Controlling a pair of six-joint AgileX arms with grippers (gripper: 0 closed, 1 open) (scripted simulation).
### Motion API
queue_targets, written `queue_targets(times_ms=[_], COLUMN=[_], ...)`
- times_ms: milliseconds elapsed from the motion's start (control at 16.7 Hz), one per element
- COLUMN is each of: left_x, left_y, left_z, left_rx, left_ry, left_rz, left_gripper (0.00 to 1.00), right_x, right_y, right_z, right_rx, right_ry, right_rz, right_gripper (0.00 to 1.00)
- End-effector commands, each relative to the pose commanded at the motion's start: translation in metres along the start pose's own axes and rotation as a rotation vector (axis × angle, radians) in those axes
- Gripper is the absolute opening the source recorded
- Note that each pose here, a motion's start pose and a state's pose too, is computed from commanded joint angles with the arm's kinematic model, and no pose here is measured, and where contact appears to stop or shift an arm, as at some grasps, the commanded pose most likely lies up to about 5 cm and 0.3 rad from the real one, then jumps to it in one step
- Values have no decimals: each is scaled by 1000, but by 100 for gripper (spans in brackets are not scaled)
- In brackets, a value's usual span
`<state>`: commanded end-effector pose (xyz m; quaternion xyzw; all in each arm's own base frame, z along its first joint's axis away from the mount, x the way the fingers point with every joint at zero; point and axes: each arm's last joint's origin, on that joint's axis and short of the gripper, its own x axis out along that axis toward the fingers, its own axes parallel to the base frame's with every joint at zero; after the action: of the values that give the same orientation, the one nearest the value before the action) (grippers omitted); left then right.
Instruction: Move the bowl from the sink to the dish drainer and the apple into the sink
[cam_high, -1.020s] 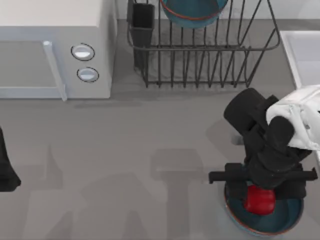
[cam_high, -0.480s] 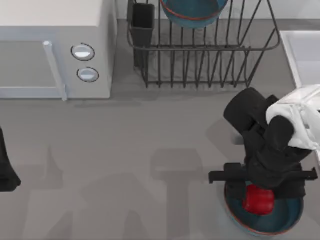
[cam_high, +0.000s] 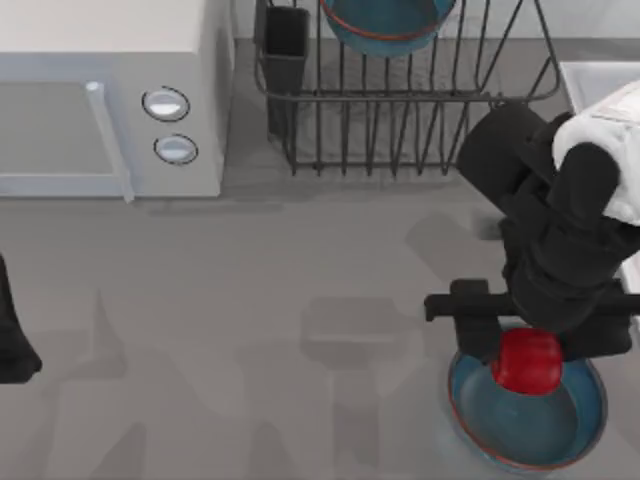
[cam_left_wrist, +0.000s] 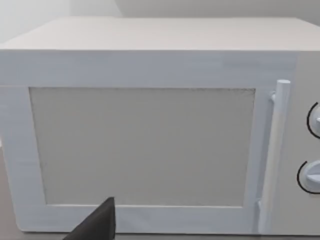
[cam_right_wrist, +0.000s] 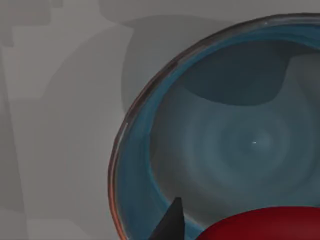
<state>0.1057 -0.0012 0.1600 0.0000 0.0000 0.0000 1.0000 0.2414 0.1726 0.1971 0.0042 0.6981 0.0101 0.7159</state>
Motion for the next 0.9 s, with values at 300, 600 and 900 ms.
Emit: queue_targets(times_ms=[300, 600, 900], left_x=[0, 0, 0], left_y=[0, 0, 0], left_z=[0, 0, 0], left_rx=[0, 0, 0], left_ry=[0, 0, 0], left_rz=[0, 0, 0], left_gripper=[100, 100, 100], right_x=[-29, -27, -12], right_y=[-2, -2, -24], right_z=[-2, 2, 38], right_rx=[1, -9, 15], right_ry=[-14, -28, -142], right_rz=[7, 23, 142], right_gripper=[0, 0, 0])
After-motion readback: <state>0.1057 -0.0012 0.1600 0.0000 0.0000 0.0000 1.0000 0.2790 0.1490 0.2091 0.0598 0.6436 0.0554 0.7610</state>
